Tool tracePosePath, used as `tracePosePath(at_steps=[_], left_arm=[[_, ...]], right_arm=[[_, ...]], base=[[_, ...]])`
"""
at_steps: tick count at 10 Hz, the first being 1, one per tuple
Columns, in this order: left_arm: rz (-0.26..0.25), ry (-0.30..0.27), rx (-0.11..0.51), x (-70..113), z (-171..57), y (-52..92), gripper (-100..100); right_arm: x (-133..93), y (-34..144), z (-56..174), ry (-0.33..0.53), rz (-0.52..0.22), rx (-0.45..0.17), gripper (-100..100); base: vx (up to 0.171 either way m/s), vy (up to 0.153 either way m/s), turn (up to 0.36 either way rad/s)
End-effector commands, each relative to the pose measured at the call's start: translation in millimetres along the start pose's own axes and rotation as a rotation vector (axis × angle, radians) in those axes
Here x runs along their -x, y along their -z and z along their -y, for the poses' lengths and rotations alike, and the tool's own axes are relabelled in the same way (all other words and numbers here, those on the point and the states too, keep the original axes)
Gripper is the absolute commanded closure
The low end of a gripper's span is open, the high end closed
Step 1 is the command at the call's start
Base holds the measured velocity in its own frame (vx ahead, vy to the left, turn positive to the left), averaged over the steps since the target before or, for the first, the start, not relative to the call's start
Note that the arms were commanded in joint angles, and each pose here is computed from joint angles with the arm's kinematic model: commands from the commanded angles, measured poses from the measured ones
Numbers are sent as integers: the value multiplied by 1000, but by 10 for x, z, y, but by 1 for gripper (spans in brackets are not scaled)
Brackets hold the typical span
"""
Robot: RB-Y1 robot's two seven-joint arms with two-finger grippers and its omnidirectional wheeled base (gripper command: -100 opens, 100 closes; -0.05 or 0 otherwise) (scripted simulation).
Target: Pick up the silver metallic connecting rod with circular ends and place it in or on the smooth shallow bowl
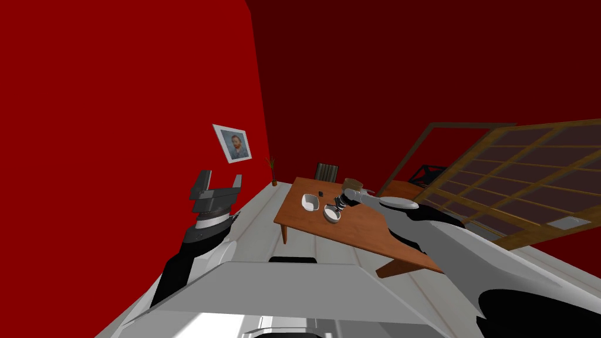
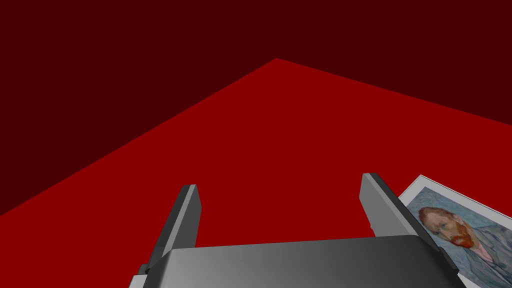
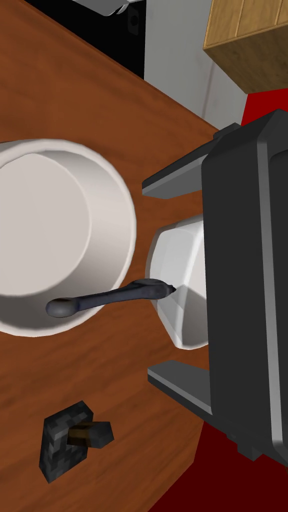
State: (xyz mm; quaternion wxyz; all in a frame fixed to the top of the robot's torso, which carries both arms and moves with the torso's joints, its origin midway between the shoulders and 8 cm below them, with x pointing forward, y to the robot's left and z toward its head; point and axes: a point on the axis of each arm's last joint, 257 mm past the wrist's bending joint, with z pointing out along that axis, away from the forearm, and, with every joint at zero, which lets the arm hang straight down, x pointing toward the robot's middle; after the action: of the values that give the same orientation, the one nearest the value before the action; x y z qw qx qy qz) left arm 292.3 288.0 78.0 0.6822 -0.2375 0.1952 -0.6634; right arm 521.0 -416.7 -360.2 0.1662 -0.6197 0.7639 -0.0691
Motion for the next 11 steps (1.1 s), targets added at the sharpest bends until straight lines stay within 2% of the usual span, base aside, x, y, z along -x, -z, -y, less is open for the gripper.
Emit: tracePosePath(at_steps=[1, 2, 4, 5, 6, 11], left_arm=[[0, 0, 0, 0, 0, 0, 0], [0, 0, 0, 0, 0, 0, 0], [0, 0, 0, 0, 0, 0, 0], [0, 0, 0, 0, 0, 0, 0], [0, 0, 0, 0, 0, 0, 0], [0, 0, 0, 0, 0, 0, 0]], right_arm=[[21, 13, -8, -1, 2, 0, -100], [42, 160, 107, 2, 3, -2, -100], [62, 311, 215, 5, 4, -3, -100], [49, 257, 175, 5, 3, -4, -100], [51, 268, 177, 4, 4, -3, 0], [51, 267, 177, 4, 3, -3, 0]], base=[[-8, 4, -2], [-17, 14, -21], [-34, 19, -21], [-17, 10, -5], [0, 0, 0], [0, 0, 0]])
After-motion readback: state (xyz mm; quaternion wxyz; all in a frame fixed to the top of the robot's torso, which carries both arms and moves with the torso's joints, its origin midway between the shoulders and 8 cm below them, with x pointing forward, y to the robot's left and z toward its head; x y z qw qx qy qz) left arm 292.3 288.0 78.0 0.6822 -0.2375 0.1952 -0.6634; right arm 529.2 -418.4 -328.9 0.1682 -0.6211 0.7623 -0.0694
